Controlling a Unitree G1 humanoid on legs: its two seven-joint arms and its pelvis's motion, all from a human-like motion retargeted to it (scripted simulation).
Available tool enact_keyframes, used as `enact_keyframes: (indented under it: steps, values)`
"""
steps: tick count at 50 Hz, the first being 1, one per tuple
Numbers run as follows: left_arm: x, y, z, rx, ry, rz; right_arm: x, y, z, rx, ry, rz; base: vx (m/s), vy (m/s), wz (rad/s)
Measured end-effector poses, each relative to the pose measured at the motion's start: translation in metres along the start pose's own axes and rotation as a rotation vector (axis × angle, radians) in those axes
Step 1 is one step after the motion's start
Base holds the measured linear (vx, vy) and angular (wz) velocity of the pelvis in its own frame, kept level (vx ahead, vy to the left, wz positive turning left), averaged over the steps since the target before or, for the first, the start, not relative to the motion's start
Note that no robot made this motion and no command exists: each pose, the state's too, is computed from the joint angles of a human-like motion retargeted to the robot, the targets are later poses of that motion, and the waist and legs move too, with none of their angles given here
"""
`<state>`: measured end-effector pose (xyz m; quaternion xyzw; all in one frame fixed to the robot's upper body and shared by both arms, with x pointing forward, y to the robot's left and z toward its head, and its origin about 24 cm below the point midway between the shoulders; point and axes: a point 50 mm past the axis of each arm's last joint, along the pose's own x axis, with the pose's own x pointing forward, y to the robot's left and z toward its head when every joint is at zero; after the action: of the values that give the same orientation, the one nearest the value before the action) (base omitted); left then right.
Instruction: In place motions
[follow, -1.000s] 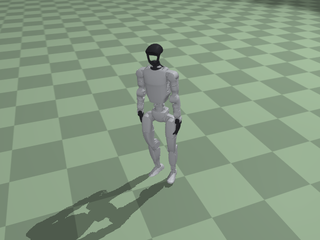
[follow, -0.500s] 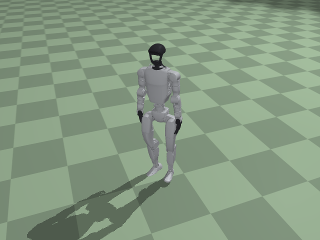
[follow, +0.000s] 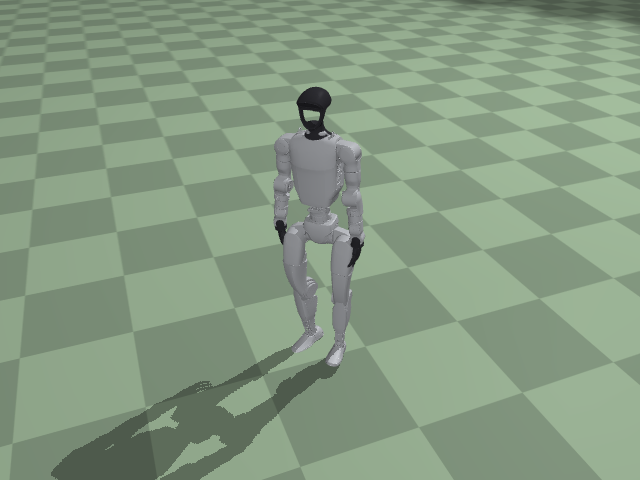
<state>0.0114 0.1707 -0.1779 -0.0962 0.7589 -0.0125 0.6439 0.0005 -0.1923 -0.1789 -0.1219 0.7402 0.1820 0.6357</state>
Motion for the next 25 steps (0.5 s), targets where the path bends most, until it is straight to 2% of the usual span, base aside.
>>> enact_keyframes:
  steps: [12, 25]
  values:
    - [-0.002, -0.01, 0.025, 0.077, -0.085, -0.015, 0.0, 0.003, -0.037, 0.066, 0.126, 0.019, 0.12, 0.1, 0.84]
    - [0.0, 0.008, -0.013, -0.045, 0.04, 0.047, 0.0, -0.003, -0.027, 0.053, 0.096, -0.01, 0.26, 0.2, 0.93]
